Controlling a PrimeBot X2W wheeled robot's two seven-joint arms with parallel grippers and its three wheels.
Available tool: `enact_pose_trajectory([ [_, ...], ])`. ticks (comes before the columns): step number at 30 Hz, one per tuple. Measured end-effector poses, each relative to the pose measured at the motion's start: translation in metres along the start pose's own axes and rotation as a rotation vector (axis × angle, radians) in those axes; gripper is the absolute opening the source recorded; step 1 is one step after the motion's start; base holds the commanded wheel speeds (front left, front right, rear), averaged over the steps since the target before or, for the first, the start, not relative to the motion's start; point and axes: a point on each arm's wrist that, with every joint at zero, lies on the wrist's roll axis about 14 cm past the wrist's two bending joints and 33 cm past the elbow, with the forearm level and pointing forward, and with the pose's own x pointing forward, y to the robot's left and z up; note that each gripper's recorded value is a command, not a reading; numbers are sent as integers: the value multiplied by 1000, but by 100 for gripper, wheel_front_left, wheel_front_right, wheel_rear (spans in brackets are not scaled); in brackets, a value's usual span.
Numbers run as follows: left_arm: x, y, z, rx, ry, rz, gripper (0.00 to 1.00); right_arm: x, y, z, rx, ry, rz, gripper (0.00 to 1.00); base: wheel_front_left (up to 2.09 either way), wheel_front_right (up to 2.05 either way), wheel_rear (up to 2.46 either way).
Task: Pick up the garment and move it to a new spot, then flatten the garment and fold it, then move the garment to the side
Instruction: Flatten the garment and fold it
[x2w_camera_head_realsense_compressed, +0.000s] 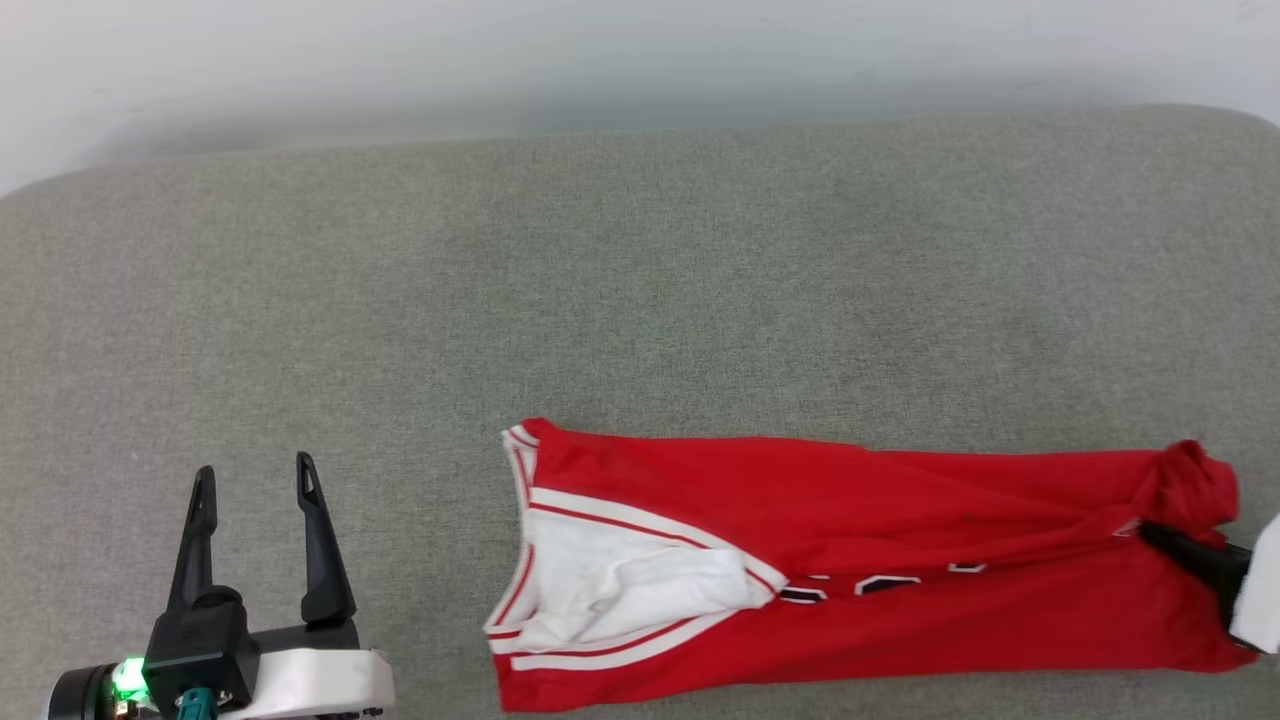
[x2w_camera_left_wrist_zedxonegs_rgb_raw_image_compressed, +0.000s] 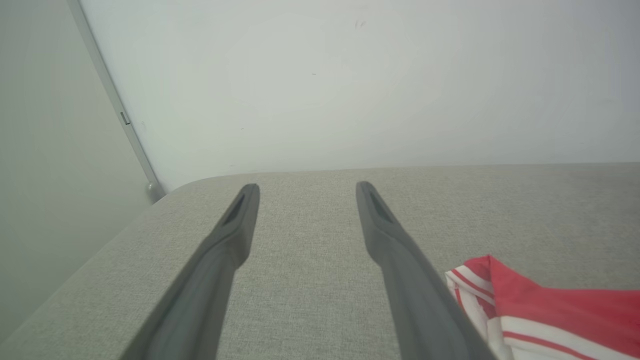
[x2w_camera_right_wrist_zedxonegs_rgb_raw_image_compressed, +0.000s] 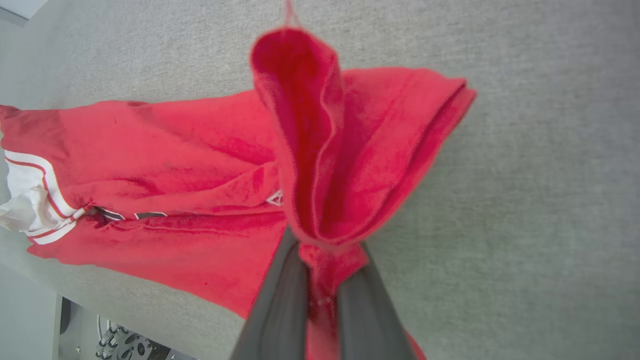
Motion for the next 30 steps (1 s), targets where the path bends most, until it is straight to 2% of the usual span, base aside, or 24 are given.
enact_pose_trajectory([
  [3,-3,-1,2,-1,-3,-3,100,-11,-14,2,-26,26,-42,0,0,0,0],
  [6,-5,-2,3,-1,-6,-10,100,-15,-3,2,-53,50,-10,0,0,0,0],
  [14,-9,-6,7,-1,-13,-21,100,-15,78,3,-160,64,220,0,0,0,0],
  [17,-9,-6,5,-2,-7,-21,100,-11,111,1,-233,88,298,0,0,0,0],
  [26,-2,-10,-5,-4,16,-27,100,22,202,1,-474,131,461,0,0,0,0],
  [30,2,-10,-10,-4,26,-26,100,42,233,-1,-543,145,497,0,0,0,0],
])
